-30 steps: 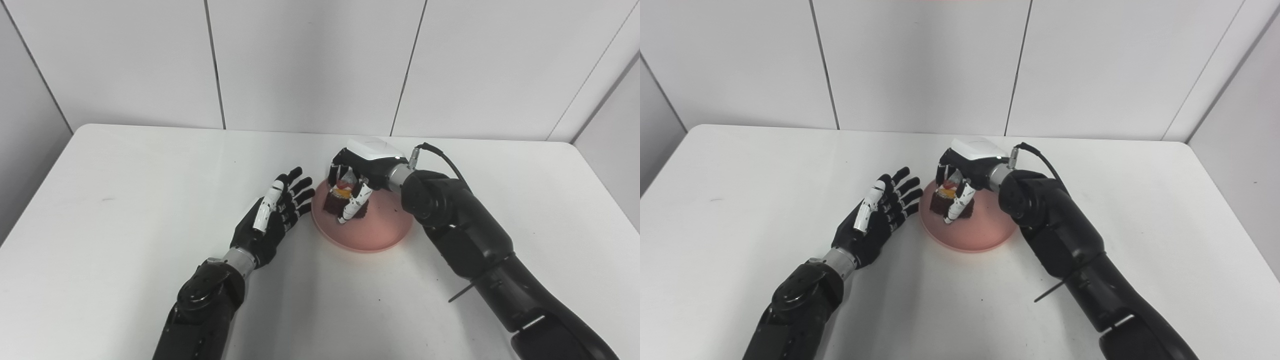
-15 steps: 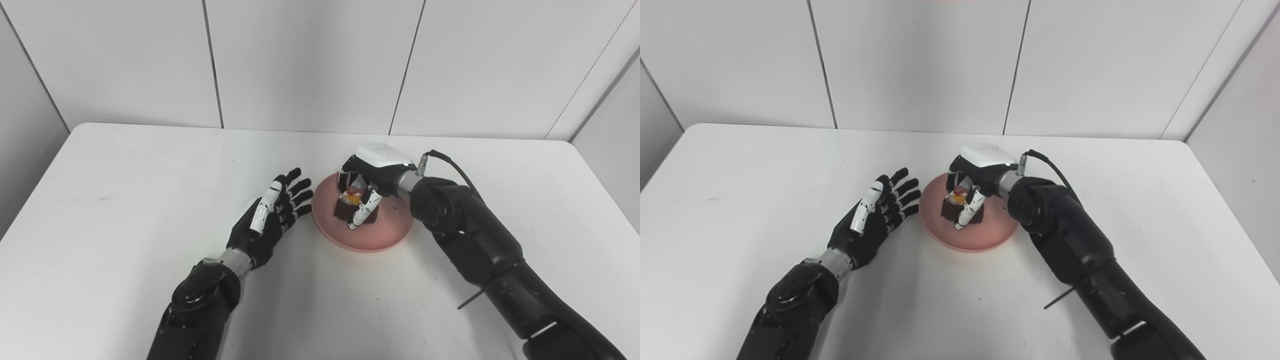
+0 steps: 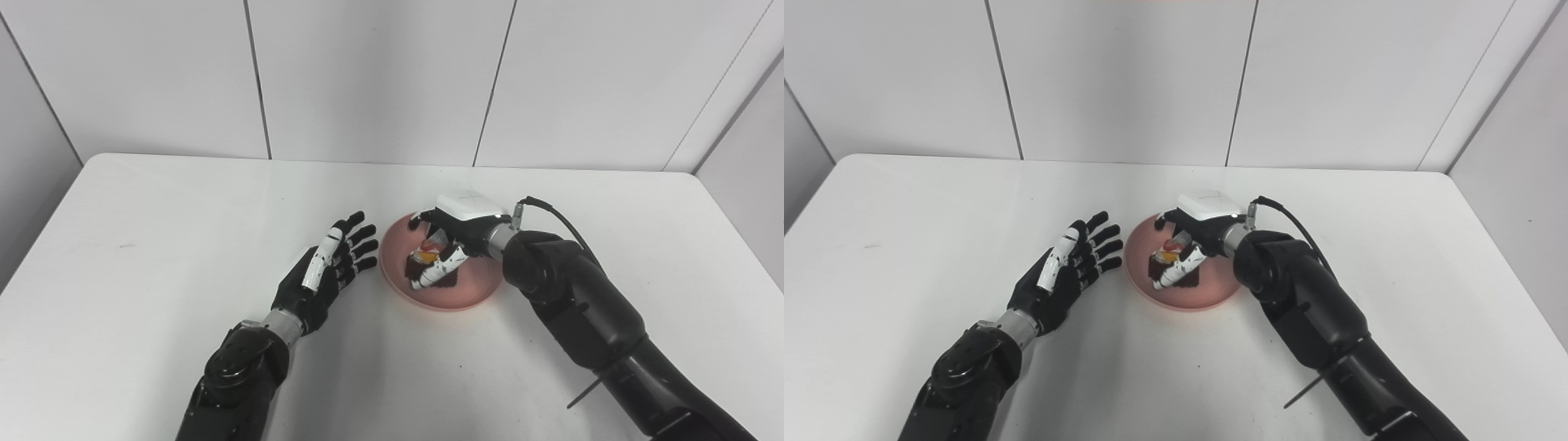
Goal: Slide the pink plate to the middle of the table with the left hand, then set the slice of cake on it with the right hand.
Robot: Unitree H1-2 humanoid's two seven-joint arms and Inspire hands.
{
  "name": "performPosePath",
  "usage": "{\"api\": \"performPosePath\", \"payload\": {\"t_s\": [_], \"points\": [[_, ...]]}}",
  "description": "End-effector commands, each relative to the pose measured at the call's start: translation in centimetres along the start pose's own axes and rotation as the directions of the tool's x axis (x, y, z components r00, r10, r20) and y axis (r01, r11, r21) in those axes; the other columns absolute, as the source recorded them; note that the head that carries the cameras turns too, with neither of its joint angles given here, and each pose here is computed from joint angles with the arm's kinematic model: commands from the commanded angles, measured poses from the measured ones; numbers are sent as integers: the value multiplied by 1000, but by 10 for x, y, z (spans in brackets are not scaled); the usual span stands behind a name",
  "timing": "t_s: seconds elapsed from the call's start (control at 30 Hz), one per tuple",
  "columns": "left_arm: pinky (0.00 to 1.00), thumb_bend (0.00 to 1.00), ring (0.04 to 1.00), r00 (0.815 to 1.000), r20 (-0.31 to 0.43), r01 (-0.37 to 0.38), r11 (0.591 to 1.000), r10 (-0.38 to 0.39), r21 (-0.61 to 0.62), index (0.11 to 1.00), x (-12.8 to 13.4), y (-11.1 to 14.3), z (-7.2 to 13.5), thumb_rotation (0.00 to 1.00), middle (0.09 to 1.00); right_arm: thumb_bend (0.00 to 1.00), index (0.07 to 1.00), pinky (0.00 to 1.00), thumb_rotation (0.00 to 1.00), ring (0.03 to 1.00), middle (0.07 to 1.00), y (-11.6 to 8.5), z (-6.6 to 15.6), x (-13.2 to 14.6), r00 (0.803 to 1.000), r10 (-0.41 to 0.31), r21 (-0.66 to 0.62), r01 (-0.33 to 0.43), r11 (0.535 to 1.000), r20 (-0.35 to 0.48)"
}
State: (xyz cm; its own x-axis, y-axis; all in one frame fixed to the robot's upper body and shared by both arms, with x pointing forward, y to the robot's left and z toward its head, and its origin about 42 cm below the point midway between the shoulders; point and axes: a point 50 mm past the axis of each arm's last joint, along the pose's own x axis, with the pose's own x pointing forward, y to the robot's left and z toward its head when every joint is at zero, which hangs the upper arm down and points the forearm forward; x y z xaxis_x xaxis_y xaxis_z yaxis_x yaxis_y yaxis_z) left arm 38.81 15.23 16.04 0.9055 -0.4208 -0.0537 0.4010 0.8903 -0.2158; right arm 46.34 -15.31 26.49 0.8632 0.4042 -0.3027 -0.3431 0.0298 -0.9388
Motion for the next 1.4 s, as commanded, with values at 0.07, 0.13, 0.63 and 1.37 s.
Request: {"api": "performPosePath", "payload": {"t_s": [0.07, 0.13, 0.63, 1.37], "points": [[900, 397, 921, 989, -135, -63, 998, 62, -2, 944, -13, 11, -28, 997, 938, 900, 1000, 742, 932, 948, 997, -8, 3, -9, 1000, 6, 10, -6, 1000, 4], [903, 398, 920, 989, -135, -64, 998, 63, 1, 944, -13, 12, -28, 997, 938, 912, 1000, 759, 948, 963, 999, -10, 4, -13, 1000, -9, 6, 9, 1000, 14], [921, 397, 934, 989, -133, -58, 998, 61, 25, 945, -15, 18, -29, 1000, 943, 870, 1000, 808, 1000, 953, 998, -63, 21, -63, 958, -261, -18, 265, 964, 117], [941, 438, 953, 992, 26, -124, 980, 121, 158, 962, -49, 25, -50, 984, 965, 601, 1000, 961, 1000, 999, 1000, 87, -43, -93, 721, -678, 639, 589, 494, -141]]}}
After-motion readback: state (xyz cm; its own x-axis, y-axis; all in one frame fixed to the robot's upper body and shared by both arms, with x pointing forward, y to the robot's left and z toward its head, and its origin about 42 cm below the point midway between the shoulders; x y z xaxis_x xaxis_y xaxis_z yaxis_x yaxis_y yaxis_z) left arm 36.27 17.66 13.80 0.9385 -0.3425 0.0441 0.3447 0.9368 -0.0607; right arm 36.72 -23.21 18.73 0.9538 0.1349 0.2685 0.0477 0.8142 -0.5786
